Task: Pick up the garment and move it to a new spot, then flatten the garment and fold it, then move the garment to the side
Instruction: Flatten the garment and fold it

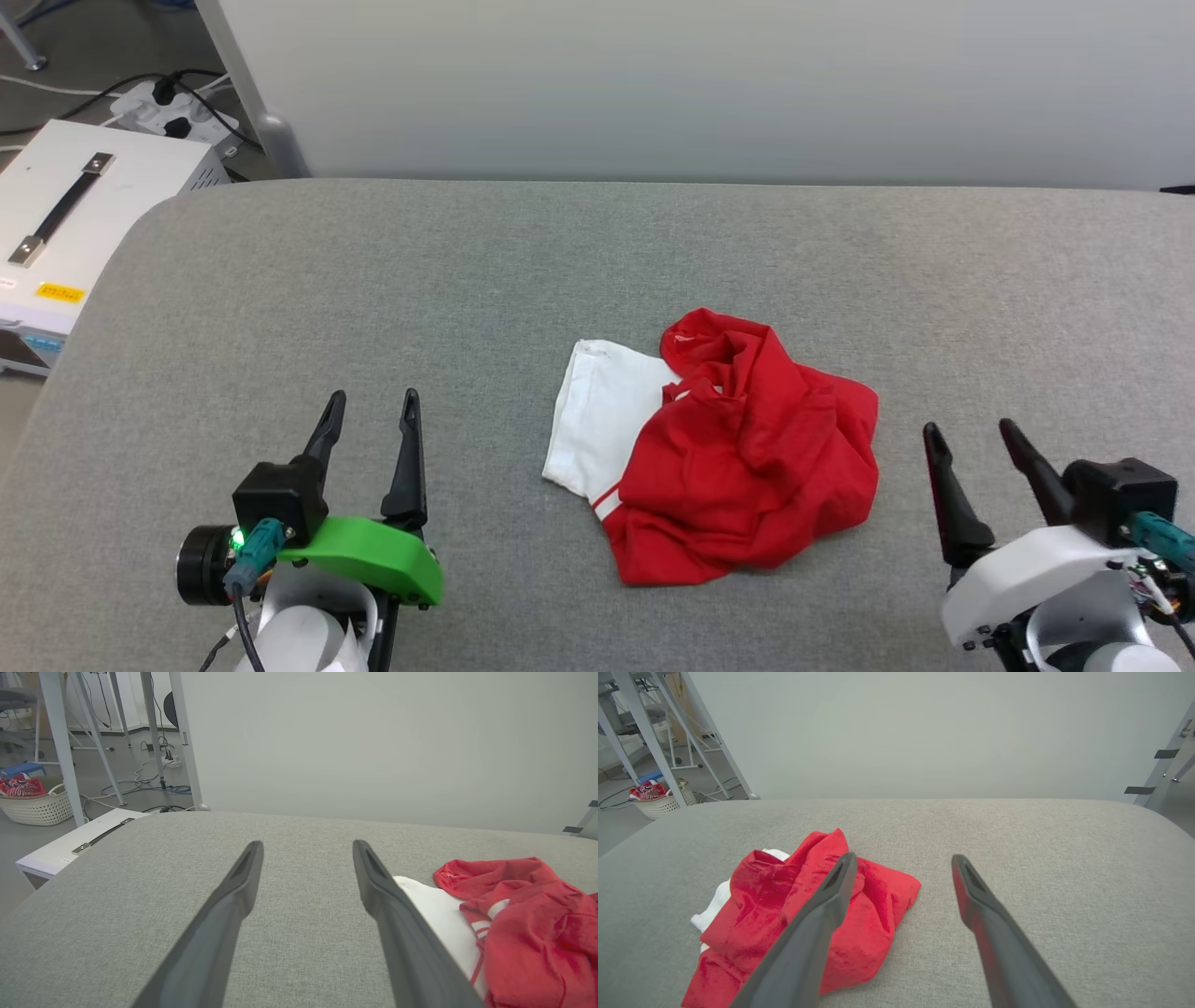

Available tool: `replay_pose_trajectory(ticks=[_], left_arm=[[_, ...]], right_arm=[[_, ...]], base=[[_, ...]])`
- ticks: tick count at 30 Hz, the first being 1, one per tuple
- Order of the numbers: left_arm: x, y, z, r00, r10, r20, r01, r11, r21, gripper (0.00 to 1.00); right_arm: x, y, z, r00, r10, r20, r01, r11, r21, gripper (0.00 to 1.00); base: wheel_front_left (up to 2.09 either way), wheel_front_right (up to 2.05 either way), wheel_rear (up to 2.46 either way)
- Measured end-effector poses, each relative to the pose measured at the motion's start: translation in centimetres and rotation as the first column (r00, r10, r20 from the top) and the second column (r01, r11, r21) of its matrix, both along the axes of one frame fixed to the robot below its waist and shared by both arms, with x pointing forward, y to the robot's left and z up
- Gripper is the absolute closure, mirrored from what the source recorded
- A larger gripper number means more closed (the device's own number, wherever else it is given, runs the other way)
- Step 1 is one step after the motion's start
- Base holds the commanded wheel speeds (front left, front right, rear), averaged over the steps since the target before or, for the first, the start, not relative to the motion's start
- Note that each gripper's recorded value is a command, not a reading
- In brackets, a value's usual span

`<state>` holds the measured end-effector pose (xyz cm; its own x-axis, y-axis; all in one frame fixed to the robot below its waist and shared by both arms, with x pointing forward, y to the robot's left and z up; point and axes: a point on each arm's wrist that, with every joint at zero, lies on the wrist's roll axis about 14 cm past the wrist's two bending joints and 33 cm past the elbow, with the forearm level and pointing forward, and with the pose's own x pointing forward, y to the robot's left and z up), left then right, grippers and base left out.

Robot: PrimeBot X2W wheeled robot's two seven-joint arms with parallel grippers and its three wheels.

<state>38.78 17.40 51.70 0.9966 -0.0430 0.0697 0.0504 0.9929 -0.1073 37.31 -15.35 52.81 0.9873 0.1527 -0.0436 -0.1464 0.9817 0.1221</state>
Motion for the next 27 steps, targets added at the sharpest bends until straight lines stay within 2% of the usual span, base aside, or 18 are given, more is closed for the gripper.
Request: replay_pose_trajectory(ticks=[3, 6, 10, 13, 16, 21, 26, 27], left_arm=[[-0.1, 0.3, 0.0, 1.000, 0.010, 0.000, -0.010, 1.000, -0.002, 0.00], [-0.3, 0.6, -0.2, 1.000, 0.021, -0.002, -0.021, 1.000, -0.009, 0.00], [-0.4, 1.1, 0.0, 0.999, 0.044, 0.005, -0.044, 0.999, -0.024, 0.00], [-0.5, 1.6, 0.0, 0.998, 0.068, 0.004, -0.068, 0.997, -0.036, 0.00], [-0.7, 2.3, -0.1, 0.996, 0.090, 0.003, -0.090, 0.995, -0.040, 0.00], [-0.7, 2.9, -0.5, 0.993, 0.116, -0.004, -0.116, 0.993, -0.036, 0.00], [-0.6, 3.5, -1.1, 0.990, 0.140, -0.021, -0.141, 0.989, -0.038, 0.00], [-0.5, 3.6, -1.2, 0.990, 0.143, -0.022, -0.143, 0.989, -0.038, 0.00]], right_arm=[[0.3, 1.9, -1.7, 0.993, 0.072, -0.096, -0.074, 0.997, -0.016, 0.00], [1.1, 4.2, -2.4, 0.968, 0.178, -0.175, -0.187, 0.982, -0.039, 0.00], [2.1, 7.1, -2.9, 0.911, 0.308, -0.274, -0.346, 0.933, -0.100, 0.00], [2.6, 9.1, -3.5, 0.858, 0.383, -0.342, -0.451, 0.880, -0.145, 0.00], [3.0, 11.2, -4.0, 0.796, 0.455, -0.400, -0.554, 0.813, -0.178, 0.00], [3.3, 13.5, -5.9, 0.698, 0.515, -0.498, -0.673, 0.710, -0.207, 0.00], [3.5, 14.3, -8.9, 0.612, 0.524, -0.593, -0.735, 0.652, -0.183, 0.00], [3.2, 14.4, -9.6, 0.591, 0.521, -0.616, -0.747, 0.642, -0.173, 0.59]], base=[[0.00, 0.00, 0.00], [0.00, 0.00, 0.00], [0.00, 0.00, 0.00], [0.00, 0.00, 0.00], [0.00, 0.00, 0.00], [0.00, 0.00, 0.00], [0.00, 0.00, 0.00], [0.00, 0.00, 0.00]])
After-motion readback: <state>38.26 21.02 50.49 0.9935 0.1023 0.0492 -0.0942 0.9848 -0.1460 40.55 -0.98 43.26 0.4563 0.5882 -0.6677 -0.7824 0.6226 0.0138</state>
